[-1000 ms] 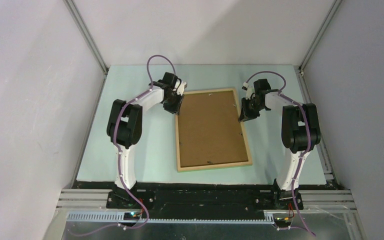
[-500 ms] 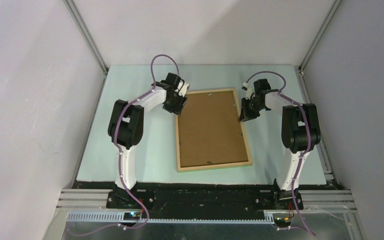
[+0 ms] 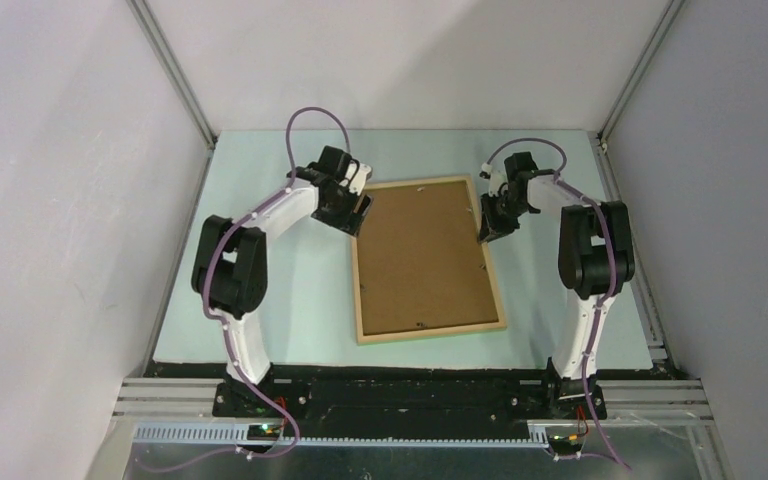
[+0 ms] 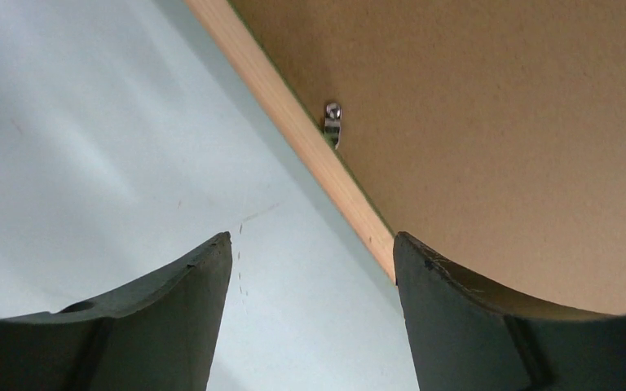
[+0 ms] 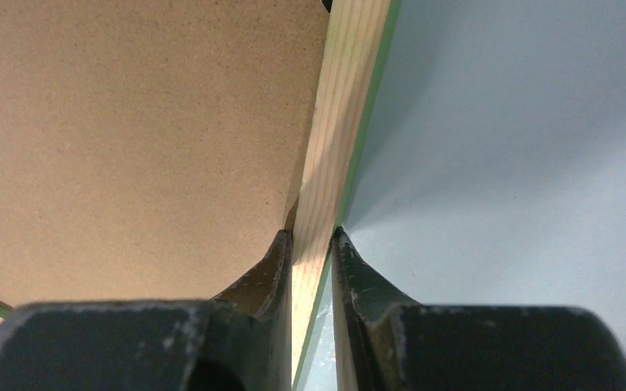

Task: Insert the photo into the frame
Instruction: Install the photo frame at the center of the board, then adjust the photo frame at the center of the board.

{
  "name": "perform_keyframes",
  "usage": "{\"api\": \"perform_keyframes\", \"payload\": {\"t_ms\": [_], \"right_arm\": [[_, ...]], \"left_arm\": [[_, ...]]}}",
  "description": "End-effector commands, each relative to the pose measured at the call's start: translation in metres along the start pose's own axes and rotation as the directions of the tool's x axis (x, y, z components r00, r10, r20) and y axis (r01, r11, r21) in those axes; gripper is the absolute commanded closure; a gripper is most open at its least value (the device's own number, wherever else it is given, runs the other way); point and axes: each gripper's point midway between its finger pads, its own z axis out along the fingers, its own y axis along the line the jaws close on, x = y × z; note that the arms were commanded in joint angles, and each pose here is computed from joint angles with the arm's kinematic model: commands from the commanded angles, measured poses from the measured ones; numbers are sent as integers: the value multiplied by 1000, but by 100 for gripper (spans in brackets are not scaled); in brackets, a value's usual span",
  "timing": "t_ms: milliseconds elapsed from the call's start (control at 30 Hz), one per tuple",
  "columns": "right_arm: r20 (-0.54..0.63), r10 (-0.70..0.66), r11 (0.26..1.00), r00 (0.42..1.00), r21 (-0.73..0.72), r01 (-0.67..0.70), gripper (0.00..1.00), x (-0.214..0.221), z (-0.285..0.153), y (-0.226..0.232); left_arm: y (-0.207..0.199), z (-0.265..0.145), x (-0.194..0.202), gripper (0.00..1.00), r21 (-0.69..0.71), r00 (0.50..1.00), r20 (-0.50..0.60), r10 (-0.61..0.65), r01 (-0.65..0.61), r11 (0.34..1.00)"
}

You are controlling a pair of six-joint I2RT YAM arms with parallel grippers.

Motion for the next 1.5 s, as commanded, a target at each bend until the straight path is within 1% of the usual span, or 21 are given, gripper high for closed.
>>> {"api": "perform_keyframes", "payload": {"t_ms": [0, 100, 133, 167, 200, 233, 267, 300, 333, 367, 433, 533, 700, 733, 767, 800, 900, 1067, 1233, 1367, 1467], "right_arm": [[-36, -104, 994, 994, -21, 103, 99, -9, -4, -1], [-45, -172, 985, 984, -30, 170, 100, -20, -3, -5], [-65, -179, 983, 982, -40, 177, 100, -18, -4, -6], [-52, -220, 975, 974, -52, 217, 100, -27, -4, -6], [-81, -224, 974, 971, -66, 219, 100, -24, -2, -7], [-57, -272, 961, 961, -66, 268, 100, -38, -6, -7], [-91, -277, 959, 956, -80, 271, 100, -33, -3, -9], [-61, -329, 943, 942, -72, 325, 100, -50, -9, -9], [-70, -366, 930, 928, -73, 362, 100, -56, -9, -12], [-92, -381, 923, 920, -83, 375, 100, -54, -11, -12], [-101, -447, 894, 889, -82, 440, 100, -60, -8, -15], [-109, -540, 842, 835, -77, 535, 100, -66, -1, -21], [-116, -650, 760, 751, -100, 642, 100, -73, 13, -15], [-106, -684, 729, 721, -104, 676, 100, -77, 13, -11], [-109, -698, 716, 708, -112, 689, 100, -77, 16, -10], [-101, -727, 686, 679, -111, 719, 100, -81, 18, -5], [-98, -781, 625, 617, -108, 773, 100, -88, 27, 2], [-79, -851, 525, 519, -110, 844, 100, -98, 46, 32], [-56, -909, 417, 413, -110, 902, 100, -103, 64, 64], [-32, -938, 346, 345, -103, 932, 100, -108, 75, 89], [-1, -950, 310, 311, -101, 945, 100, -112, 78, 110]], "left_arm": [[0, -31, -4, 23, 5, 998, 67, 12, -13, 1000], [4, -39, 5, 22, -2, 998, 68, 17, -17, 1000], [8, -41, 6, 22, -11, 997, 70, 15, -14, 1000], [9, -44, 9, 22, -14, 997, 71, 18, -17, 1000], [13, -45, 11, 22, -25, 997, 69, 18, -16, 1000], [16, -47, 13, 22, -32, 997, 70, 20, -18, 999], [19, -48, 15, 22, -44, 997, 67, 25, -22, 999], [20, -50, 18, 22, -51, 997, 66, 27, -24, 998], [23, -50, 21, 22, -62, 998, 60, 31, -27, 998], [25, -51, 24, 22, -67, 998, 56, 31, -28, 997], [27, -51, 31, 22, -69, 998, 47, 35, -32, 997], [27, -49, 43, 22, -50, 999, 26, 28, -27, 998], [34, -49, 52, 22, -54, 1000, 7, 18, -18, 998], [36, -51, 52, 22, -55, 1000, 10, 15, -15, 998], [38, -51, 53, 22, -57, 1000, 8, 9, -9, 998], [39, -52, 54, 22, -56, 1000, 9, 7, -6, 998], [41, -52, 55, 21, -50, 1000, 10, -6, 7, 999], [37, -46, 52, 21, -15, 1000, 5, -18, 18, 1000], [34, -33, 50, 21, 12, 998, -18, -63, 63, 998], [30, -26, 47, 21, 37, 996, -25, -89, 90, 995], [26, -18, 49, 21, 59, 993, -46, -111, 114, 992]]}}
